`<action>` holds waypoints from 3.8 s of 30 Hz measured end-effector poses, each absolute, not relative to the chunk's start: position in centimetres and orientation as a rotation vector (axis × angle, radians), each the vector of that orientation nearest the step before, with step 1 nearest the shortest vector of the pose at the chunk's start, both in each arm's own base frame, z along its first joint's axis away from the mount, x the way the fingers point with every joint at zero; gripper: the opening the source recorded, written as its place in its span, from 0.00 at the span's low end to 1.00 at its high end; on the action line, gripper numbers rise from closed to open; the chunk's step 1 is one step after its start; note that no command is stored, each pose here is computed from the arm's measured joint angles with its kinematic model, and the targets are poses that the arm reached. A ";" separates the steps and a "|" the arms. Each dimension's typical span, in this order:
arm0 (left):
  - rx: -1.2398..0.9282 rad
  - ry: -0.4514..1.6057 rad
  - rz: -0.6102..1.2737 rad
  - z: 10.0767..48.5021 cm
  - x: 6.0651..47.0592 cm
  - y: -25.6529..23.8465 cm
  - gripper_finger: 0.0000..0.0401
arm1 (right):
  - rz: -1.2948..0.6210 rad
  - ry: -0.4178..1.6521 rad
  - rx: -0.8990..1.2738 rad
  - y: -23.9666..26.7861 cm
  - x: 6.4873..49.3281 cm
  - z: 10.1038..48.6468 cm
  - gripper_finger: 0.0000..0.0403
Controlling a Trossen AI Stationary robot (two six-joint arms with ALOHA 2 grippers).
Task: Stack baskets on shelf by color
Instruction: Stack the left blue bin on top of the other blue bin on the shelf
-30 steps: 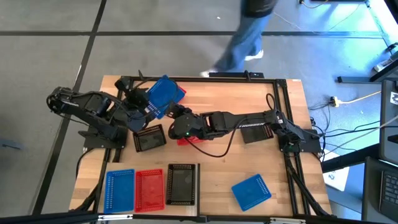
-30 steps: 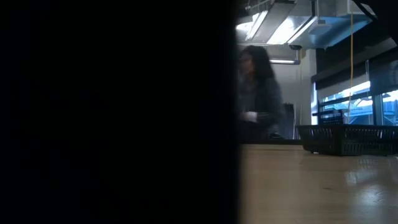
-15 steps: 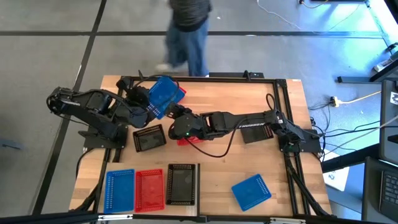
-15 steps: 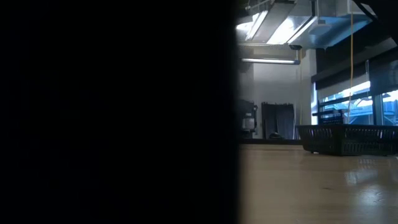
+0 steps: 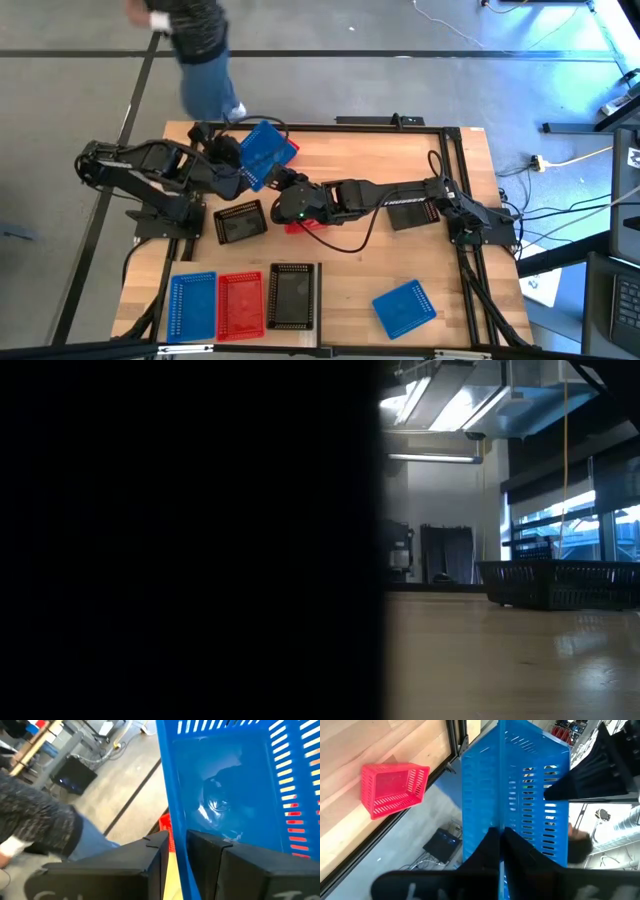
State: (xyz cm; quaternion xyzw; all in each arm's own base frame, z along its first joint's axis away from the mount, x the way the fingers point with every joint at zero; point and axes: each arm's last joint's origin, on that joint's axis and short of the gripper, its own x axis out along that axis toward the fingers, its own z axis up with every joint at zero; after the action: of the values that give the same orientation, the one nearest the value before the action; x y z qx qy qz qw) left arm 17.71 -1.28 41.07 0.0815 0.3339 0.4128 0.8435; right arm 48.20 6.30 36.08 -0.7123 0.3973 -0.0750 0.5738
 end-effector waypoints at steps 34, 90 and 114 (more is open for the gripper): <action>0.061 0.740 0.888 40.9 16.7 -0.6 0.00 | -0.218 0.846 -1.621 7.9 47.8 37.1 0.24; -0.342 1.089 -0.409 42.3 9.0 -4.6 0.00 | -0.594 0.661 -1.209 11.2 42.9 43.4 0.25; -0.342 1.124 -0.339 41.9 9.8 -5.3 0.00 | -0.634 0.642 -1.122 9.8 43.3 43.4 0.25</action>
State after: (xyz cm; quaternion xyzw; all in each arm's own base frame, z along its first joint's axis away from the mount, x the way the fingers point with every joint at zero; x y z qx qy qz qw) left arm 9.81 -5.34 41.95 -0.1603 0.5278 -0.1589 0.8188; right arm 43.30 9.80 43.43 -0.5138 0.2939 -0.2904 0.7519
